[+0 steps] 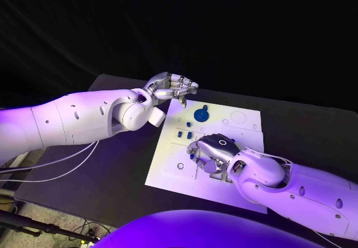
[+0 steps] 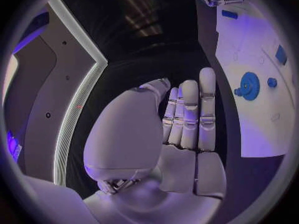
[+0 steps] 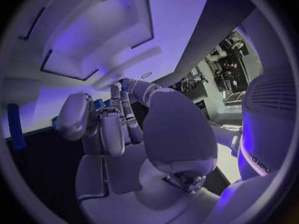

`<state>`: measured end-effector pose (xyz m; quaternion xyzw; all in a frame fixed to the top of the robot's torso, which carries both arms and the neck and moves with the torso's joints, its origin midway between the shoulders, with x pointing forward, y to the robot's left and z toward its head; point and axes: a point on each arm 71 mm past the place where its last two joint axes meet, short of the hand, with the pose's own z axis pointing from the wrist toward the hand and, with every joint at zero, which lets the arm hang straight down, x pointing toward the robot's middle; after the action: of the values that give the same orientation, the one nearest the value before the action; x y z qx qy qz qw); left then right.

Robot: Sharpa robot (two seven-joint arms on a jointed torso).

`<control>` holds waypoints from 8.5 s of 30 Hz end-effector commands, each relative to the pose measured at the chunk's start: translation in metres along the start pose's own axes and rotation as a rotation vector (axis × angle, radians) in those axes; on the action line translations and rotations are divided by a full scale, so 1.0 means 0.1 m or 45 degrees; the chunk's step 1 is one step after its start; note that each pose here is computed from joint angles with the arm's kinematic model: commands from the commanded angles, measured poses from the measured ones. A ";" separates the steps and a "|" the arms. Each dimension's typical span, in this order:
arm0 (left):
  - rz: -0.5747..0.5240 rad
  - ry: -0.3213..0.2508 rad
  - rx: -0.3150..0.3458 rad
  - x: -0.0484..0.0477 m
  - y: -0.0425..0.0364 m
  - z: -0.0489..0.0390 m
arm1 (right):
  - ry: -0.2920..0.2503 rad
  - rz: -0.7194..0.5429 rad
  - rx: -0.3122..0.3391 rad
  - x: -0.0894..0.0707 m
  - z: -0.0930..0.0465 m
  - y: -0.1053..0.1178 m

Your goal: Assemble the parts on the task board

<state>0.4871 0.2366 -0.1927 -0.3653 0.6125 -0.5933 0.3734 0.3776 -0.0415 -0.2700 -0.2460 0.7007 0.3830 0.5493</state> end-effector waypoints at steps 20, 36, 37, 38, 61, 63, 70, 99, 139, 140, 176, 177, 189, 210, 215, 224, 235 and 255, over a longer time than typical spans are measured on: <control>-0.009 0.006 -0.002 -0.044 -0.001 -0.008 | -0.109 0.062 0.139 -0.57 -0.55 -0.36; -0.011 0.011 -0.006 -0.052 0.004 -0.014 | -0.013 -0.027 0.341 -0.75 -0.84 -0.90; -0.011 0.012 -0.006 -0.052 0.004 -0.014 | -0.009 -0.031 0.343 -0.75 -0.84 -0.91; -0.011 0.012 -0.006 -0.051 0.004 -0.014 | -0.005 -0.035 0.344 -0.74 -0.83 -0.92; -0.016 0.024 -0.004 -0.033 0.000 -0.014 | 0.080 -0.024 0.306 -0.51 -0.57 -0.87; -0.016 0.024 -0.004 -0.032 -0.001 -0.013 | 0.080 -0.022 0.301 -0.50 -0.56 -0.86; -0.016 0.024 -0.004 -0.031 0.000 -0.011 | 0.068 -0.018 0.297 -0.50 -0.55 -0.85; -0.015 0.023 -0.007 -0.035 0.004 -0.008 | -0.037 -0.049 0.281 -0.57 -0.58 -0.81; -0.022 0.035 -0.006 0.021 0.026 0.085 | -0.068 0.110 -0.098 -0.48 -0.10 0.32; -0.022 0.037 -0.006 0.025 0.026 0.087 | -0.062 0.114 -0.099 -0.45 -0.10 0.32; -0.026 0.049 -0.010 0.055 0.027 0.097 | 0.047 0.150 -0.095 -0.01 0.03 0.36; -0.026 0.049 -0.010 0.055 0.027 0.097 | 0.049 0.150 -0.094 0.00 0.03 0.36; -0.028 0.053 -0.013 0.056 0.026 0.092 | 0.058 0.097 -0.061 0.04 0.06 0.34; -0.029 0.056 -0.021 0.045 0.030 0.084 | 0.047 0.070 -0.063 0.03 0.01 0.36; -0.029 0.058 -0.022 0.047 0.031 0.084 | 0.046 0.056 -0.055 0.03 0.01 0.35; -0.030 0.061 -0.025 0.050 0.032 0.084 | 0.072 0.033 -0.059 0.05 0.05 0.41; -0.033 0.070 -0.031 0.062 0.034 0.086 | 0.107 -0.003 -0.060 0.08 0.10 0.45; -0.032 0.067 -0.038 0.041 0.038 0.074 | -0.005 0.027 -0.056 0.01 0.06 0.43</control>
<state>0.4923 0.2316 -0.1979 -0.3651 0.6269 -0.5916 0.3517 0.3481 -0.0113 -0.2629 -0.2571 0.7037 0.3991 0.5286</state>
